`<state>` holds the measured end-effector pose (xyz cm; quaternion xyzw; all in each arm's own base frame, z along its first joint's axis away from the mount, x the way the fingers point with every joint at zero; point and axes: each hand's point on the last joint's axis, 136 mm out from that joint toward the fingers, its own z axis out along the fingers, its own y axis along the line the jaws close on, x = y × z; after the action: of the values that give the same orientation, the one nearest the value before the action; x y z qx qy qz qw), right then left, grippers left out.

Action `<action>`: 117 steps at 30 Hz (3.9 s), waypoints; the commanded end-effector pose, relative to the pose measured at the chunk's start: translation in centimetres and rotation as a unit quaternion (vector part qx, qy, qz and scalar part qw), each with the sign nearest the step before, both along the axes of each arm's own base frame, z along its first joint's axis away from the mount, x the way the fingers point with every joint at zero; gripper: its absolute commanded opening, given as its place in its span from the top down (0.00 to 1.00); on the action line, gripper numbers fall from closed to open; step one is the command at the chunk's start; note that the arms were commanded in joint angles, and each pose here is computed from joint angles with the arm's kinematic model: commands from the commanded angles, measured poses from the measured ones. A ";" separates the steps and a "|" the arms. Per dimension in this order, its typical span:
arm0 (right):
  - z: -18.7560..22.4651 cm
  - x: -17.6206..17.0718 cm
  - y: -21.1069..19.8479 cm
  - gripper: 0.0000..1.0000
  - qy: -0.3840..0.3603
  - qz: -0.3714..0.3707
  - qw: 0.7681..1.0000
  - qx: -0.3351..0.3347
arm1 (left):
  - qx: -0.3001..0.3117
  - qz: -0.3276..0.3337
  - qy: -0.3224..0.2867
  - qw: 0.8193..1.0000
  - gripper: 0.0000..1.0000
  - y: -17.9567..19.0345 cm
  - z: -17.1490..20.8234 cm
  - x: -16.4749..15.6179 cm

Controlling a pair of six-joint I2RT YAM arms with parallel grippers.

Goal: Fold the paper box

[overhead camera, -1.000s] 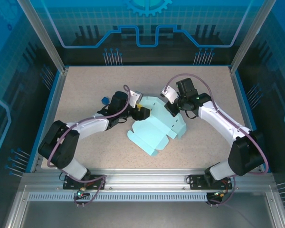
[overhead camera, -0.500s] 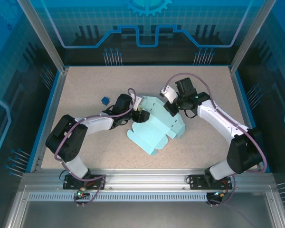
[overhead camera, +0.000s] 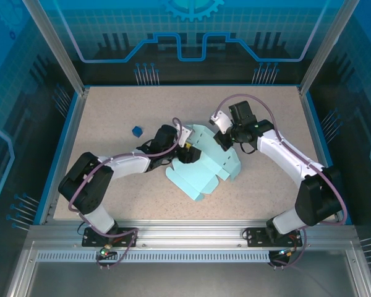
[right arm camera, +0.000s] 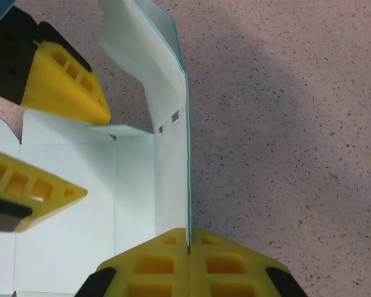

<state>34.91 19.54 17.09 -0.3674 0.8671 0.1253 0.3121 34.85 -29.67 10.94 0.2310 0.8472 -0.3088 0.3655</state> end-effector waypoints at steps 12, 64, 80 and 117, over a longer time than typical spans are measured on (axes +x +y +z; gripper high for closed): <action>0.1 1.0 -0.1 1.00 0.001 -0.030 0.999 0.026 | -0.036 -0.050 0.040 0.997 0.35 -3.8 -3.0 -2.2; 1.5 1.0 0.2 1.00 -0.002 -0.025 0.998 0.057 | -0.174 -0.149 0.008 0.973 0.40 -4.1 9.2 -0.7; 1.0 0.1 -1.6 1.00 -0.045 -0.001 0.999 -0.023 | -0.136 -0.068 -0.027 0.988 0.37 0.4 9.7 0.1; -3.1 3.1 1.3 1.00 -0.344 0.082 0.857 -0.374 | -0.007 0.168 0.096 0.981 0.40 11.8 0.0 10.1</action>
<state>37.40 20.58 14.09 -0.5369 0.6732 -0.3041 0.4076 44.08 -17.45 10.98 0.0289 0.9025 -0.2667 0.3370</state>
